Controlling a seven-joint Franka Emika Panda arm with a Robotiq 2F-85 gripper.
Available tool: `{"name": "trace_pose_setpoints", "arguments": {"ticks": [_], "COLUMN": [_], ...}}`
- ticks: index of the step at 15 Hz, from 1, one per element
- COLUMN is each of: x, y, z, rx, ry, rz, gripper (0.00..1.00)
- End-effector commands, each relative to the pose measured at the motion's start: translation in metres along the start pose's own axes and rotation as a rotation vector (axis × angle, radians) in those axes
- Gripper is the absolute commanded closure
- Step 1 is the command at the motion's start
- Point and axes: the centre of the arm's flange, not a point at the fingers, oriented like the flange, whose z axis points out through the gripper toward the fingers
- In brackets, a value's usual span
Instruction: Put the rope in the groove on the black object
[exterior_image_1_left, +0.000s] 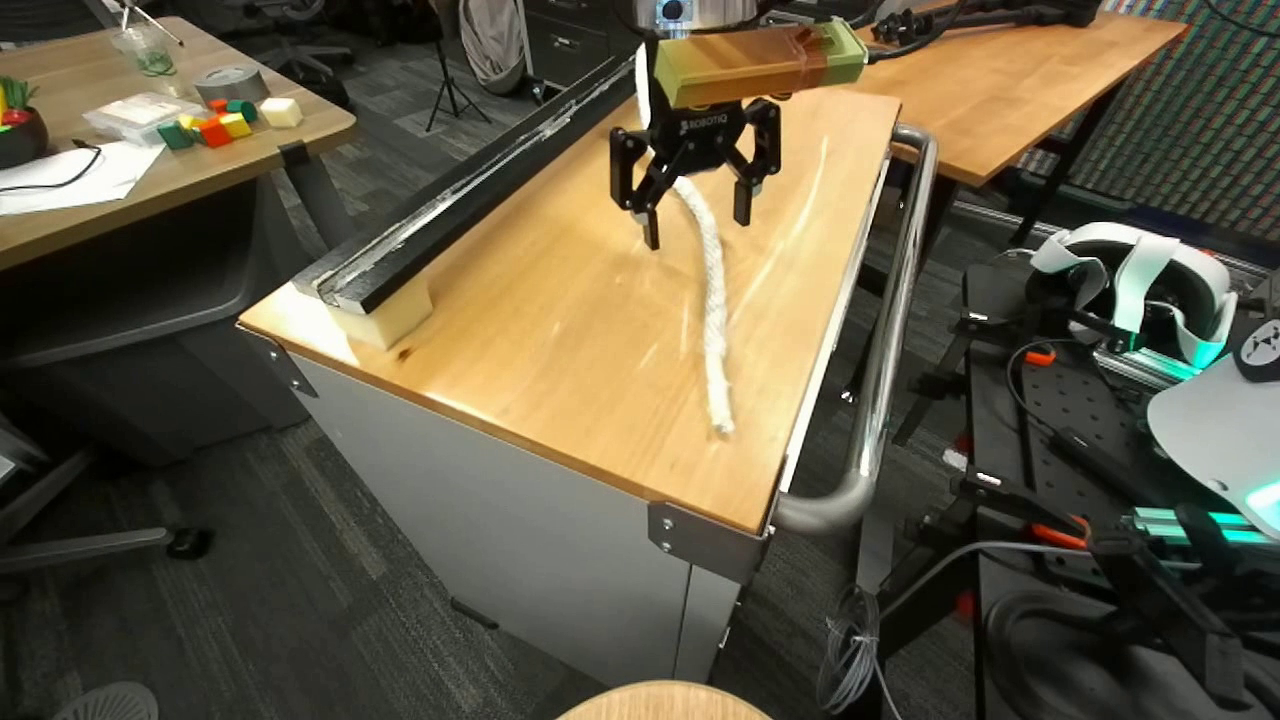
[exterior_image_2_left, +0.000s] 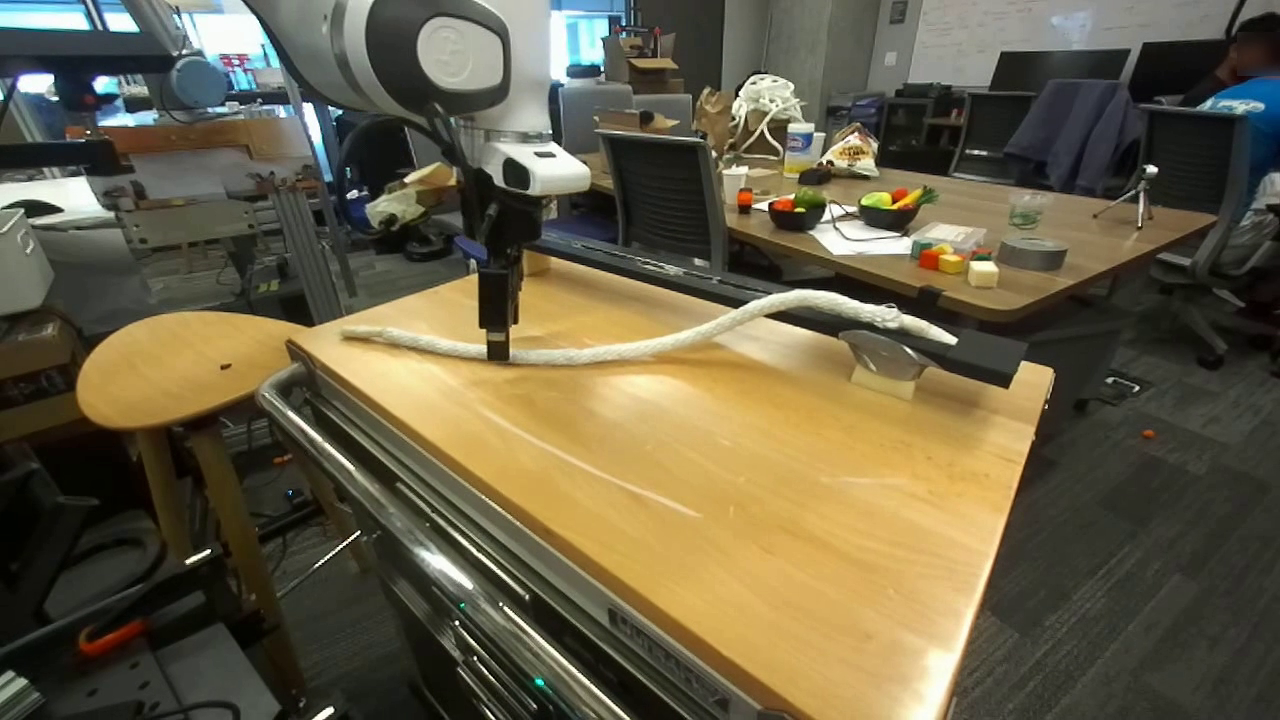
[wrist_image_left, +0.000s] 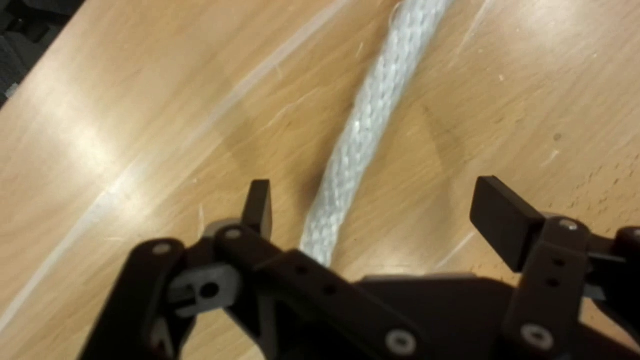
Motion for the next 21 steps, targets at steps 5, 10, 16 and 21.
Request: {"name": "trace_pose_setpoints", "arguments": {"ticks": [5, 10, 16, 21], "x": [-0.005, -0.007, -0.003, 0.004], "y": [-0.004, -0.009, -0.006, -0.001], "z": [0.016, 0.010, 0.001, -0.015], "rx": [-0.057, -0.045, -0.009, 0.049], "ry": [0.048, 0.075, 0.081, 0.113], "rz": [-0.013, -0.014, -0.005, 0.017], "gripper": [0.42, 0.79, 0.98, 0.97]}}
